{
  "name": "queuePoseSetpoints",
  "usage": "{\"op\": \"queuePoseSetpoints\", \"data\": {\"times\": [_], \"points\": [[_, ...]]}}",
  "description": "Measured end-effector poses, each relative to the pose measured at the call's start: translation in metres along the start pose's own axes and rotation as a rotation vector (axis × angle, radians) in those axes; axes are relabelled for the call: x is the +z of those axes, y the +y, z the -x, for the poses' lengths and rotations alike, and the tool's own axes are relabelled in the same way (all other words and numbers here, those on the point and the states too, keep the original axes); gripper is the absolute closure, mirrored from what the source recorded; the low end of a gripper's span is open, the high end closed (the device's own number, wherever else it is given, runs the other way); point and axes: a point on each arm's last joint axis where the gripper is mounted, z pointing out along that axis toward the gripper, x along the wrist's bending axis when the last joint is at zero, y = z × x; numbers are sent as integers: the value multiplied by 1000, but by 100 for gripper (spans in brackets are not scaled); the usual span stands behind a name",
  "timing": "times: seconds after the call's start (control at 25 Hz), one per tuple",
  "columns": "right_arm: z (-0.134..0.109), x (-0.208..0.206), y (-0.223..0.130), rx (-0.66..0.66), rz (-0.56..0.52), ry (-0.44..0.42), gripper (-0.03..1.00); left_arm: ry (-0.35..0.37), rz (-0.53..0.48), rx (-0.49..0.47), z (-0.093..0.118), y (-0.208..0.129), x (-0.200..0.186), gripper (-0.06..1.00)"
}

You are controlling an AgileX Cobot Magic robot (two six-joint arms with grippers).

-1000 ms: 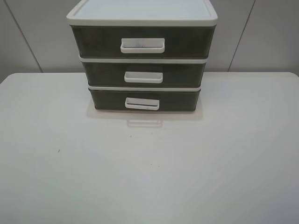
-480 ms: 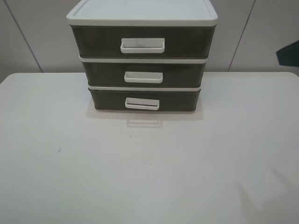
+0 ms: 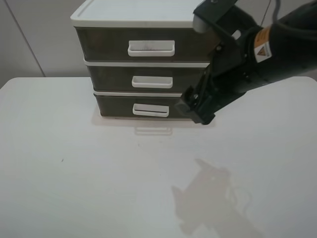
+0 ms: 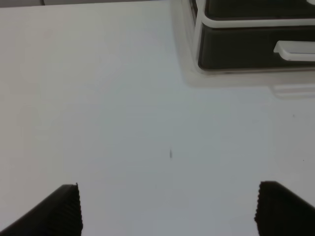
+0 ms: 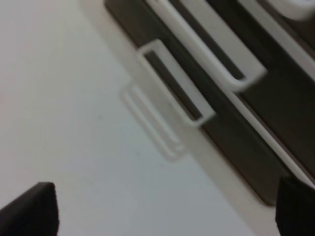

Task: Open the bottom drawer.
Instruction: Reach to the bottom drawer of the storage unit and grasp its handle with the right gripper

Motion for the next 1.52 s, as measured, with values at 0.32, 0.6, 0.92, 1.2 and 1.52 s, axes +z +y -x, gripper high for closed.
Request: {"op": "queuePoseSetpoints", "data": {"times": [0.32,0.6,0.92,1.2,1.52], "points": [[-22,52,2,-99,9,62,20,5,-1,3,0,0,0,23],[-24,71,-4,-272,-34,54,20,6,-1,3,-1,0,0,23],[-36,96,-29,-399,-41,90,20,6,-1,3,-1,0,0,23],[-50,127,-40,-472,9,151,20,6,-1,3,-1,0,0,23],[-56,155,-47,-576,90,149,20,6,-1,3,-1,0,0,23]]}}
